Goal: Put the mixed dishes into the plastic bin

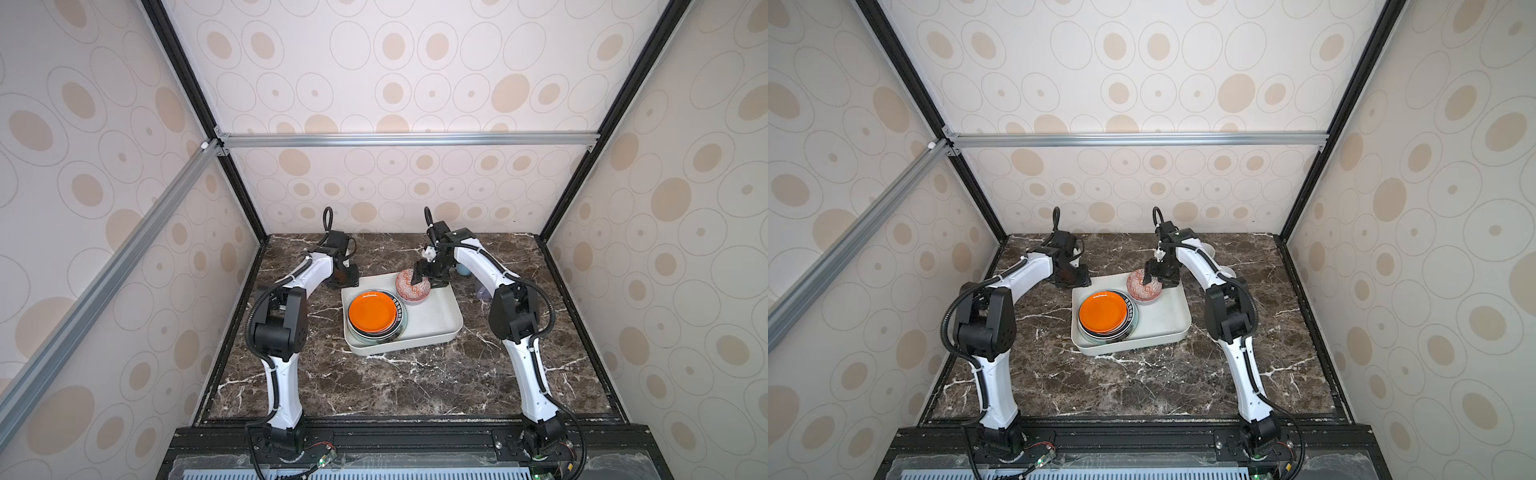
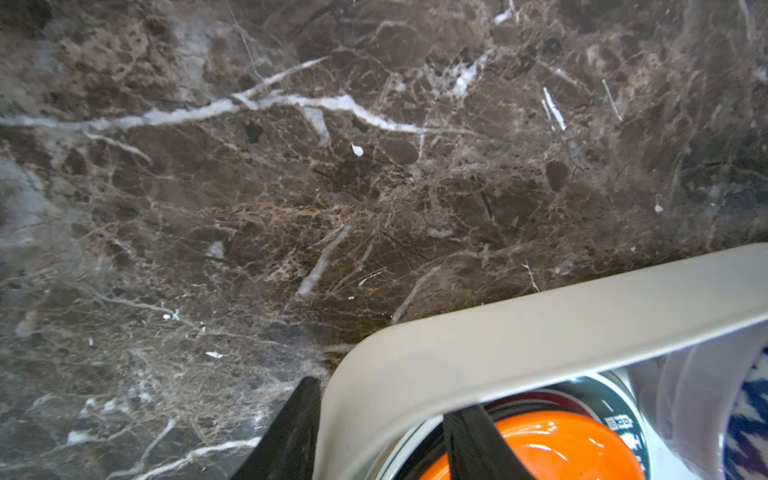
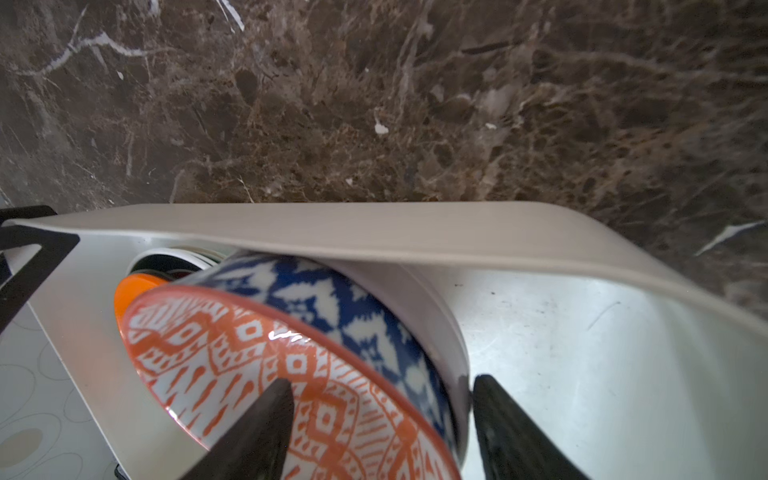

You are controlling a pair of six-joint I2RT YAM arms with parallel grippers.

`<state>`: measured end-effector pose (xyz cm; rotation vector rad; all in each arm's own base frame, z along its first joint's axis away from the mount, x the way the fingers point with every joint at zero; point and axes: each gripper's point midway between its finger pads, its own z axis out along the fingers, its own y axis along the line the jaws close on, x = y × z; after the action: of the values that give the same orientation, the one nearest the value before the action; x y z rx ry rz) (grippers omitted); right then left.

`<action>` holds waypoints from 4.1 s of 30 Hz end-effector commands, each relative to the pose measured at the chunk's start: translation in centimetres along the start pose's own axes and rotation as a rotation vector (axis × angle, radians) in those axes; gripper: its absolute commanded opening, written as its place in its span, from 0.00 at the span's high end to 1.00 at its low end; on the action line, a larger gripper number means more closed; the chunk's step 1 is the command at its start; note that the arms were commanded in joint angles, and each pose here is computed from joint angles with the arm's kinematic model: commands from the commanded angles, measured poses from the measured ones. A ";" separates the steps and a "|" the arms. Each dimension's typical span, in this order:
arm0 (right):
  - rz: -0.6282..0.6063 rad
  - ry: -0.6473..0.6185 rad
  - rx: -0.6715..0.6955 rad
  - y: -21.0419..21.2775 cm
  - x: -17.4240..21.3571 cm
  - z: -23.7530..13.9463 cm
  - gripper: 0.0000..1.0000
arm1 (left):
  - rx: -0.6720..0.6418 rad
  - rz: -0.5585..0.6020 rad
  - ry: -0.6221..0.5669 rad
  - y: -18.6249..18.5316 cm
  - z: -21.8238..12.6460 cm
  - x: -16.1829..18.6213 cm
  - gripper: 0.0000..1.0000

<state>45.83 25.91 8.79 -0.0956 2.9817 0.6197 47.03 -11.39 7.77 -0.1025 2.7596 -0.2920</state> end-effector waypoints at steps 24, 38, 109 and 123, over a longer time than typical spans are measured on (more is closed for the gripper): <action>0.390 -0.223 0.404 -19.1 3.2 -15.2 0.36 | 0.233 0.147 -0.255 -7.8 -11.4 -7.6 0.01; 0.486 -0.162 0.387 -22.9 1.5 -10.7 0.47 | 0.181 0.119 -0.263 -7.1 -12.5 -7.2 0.01; 0.443 -0.091 0.368 -22.7 0.4 -8.1 0.90 | 0.186 0.162 -0.243 -7.0 -12.9 -5.8 0.01; 0.426 -0.119 0.361 -20.1 0.4 -12.6 0.95 | 0.185 0.195 -0.226 -7.1 -11.7 -6.1 0.01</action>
<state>46.29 1.66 8.45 0.6209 2.9873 0.0761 48.17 -15.22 20.90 0.1136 2.5123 -0.4651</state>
